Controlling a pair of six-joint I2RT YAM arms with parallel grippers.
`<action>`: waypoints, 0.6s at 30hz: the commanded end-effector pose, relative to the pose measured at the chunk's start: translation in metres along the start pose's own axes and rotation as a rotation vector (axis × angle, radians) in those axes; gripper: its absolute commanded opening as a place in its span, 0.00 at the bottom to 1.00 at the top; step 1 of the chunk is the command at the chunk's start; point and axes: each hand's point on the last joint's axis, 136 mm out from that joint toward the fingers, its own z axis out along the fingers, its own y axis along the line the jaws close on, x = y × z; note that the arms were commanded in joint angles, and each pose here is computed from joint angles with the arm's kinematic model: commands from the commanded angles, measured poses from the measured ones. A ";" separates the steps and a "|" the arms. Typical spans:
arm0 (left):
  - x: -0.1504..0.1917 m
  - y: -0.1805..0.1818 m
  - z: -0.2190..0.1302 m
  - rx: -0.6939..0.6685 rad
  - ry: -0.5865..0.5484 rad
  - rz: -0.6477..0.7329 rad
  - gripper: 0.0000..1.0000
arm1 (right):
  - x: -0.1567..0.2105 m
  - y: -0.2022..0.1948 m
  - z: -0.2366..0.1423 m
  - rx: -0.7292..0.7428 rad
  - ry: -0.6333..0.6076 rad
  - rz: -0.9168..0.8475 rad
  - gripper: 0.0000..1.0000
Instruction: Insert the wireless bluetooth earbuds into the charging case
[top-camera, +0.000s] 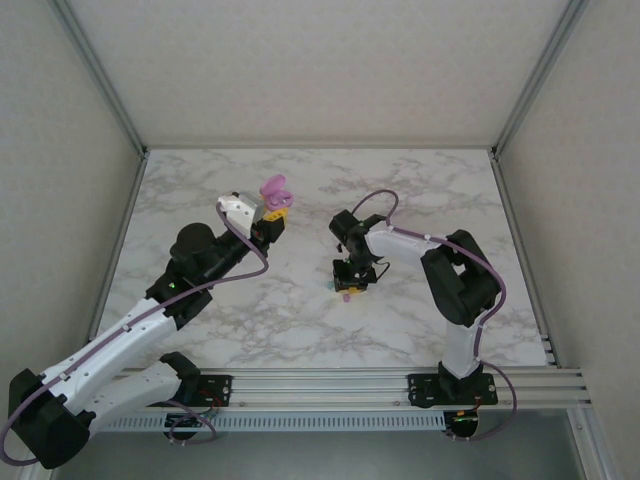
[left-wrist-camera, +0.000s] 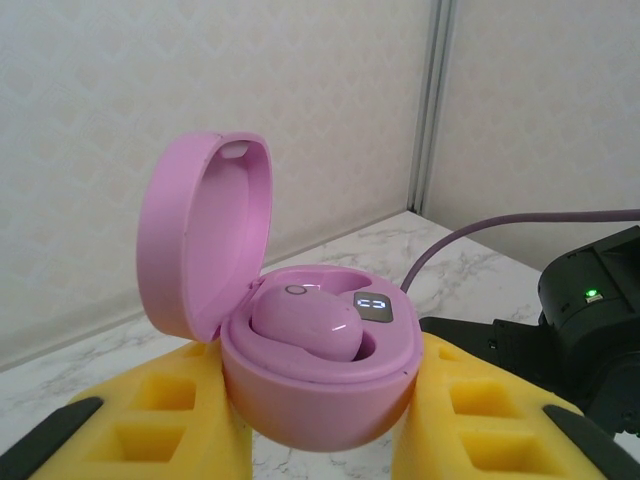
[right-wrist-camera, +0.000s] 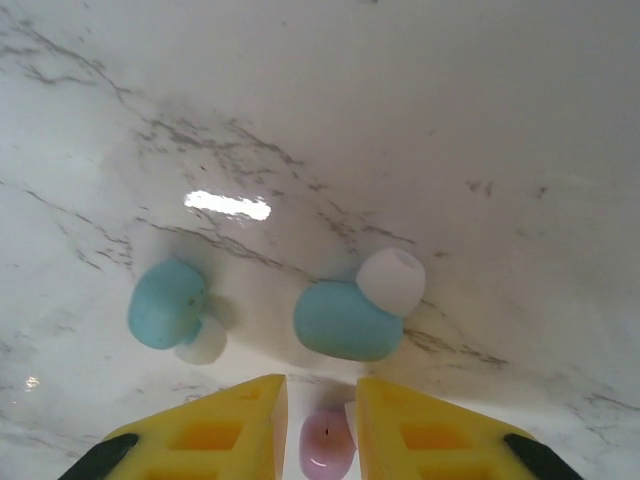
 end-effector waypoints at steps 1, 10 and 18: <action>-0.004 0.003 0.000 -0.012 -0.012 -0.011 0.18 | 0.008 -0.008 -0.003 0.056 0.020 -0.016 0.25; -0.003 0.003 0.003 -0.007 -0.006 -0.015 0.18 | 0.031 -0.010 -0.009 0.021 0.056 -0.005 0.25; -0.003 0.002 0.005 0.000 -0.002 -0.022 0.19 | 0.041 -0.003 -0.018 -0.039 0.052 0.011 0.28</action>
